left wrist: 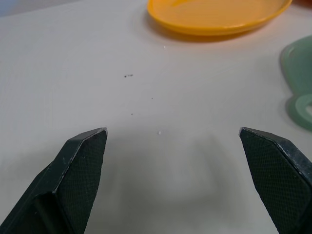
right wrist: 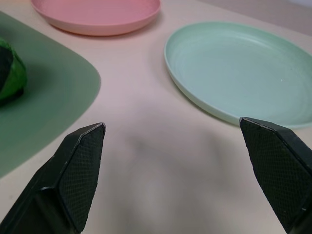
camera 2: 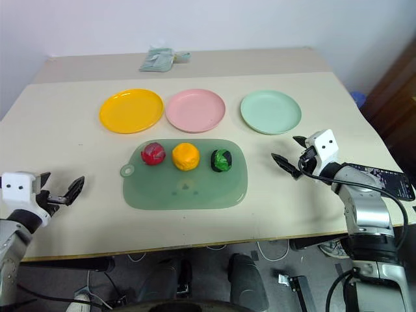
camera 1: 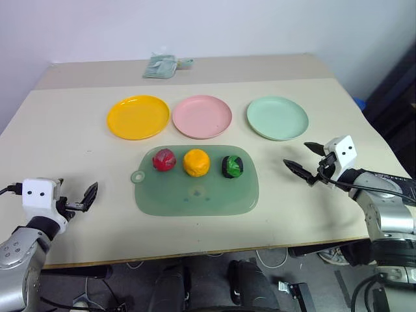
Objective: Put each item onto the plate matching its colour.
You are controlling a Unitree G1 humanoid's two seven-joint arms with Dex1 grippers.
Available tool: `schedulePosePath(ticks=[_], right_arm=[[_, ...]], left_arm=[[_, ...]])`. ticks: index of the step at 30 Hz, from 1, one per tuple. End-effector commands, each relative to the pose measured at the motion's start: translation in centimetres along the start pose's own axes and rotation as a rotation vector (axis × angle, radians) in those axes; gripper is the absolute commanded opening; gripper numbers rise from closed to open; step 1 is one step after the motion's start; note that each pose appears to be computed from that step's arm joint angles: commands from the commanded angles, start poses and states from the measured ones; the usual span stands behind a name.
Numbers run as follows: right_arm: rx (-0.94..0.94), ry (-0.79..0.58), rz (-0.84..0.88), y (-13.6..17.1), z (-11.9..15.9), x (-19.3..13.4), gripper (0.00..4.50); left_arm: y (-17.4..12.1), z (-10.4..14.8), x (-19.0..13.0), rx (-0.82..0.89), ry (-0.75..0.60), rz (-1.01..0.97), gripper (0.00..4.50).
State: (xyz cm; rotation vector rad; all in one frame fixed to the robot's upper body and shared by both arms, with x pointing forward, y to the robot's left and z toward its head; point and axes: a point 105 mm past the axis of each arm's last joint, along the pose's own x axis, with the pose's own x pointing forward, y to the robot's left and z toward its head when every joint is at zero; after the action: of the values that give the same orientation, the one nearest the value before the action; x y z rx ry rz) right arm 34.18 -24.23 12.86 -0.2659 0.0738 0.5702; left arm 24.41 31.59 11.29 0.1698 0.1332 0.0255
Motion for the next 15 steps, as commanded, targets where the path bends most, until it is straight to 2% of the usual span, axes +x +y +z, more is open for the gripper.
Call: schedulePosePath(ticks=[1, 7, 15], right_arm=[[-0.014, -0.052, 0.013, 0.3, 1.2, 0.6, 4.5], [-0.015, -0.07, 0.03, 0.8, 1.7, 1.3, 4.5], [-0.021, -0.075, -0.023, -0.4, 1.4, 1.6, 4.5]], left_arm=[[-0.1, 1.5, -0.4, 0.014, -0.047, 0.016, 4.45], [-0.4, 1.4, -0.5, 0.006, -0.049, 0.037, 4.45], [-1.8, 2.0, -0.2, -0.024, -0.071, 0.004, 4.45]])
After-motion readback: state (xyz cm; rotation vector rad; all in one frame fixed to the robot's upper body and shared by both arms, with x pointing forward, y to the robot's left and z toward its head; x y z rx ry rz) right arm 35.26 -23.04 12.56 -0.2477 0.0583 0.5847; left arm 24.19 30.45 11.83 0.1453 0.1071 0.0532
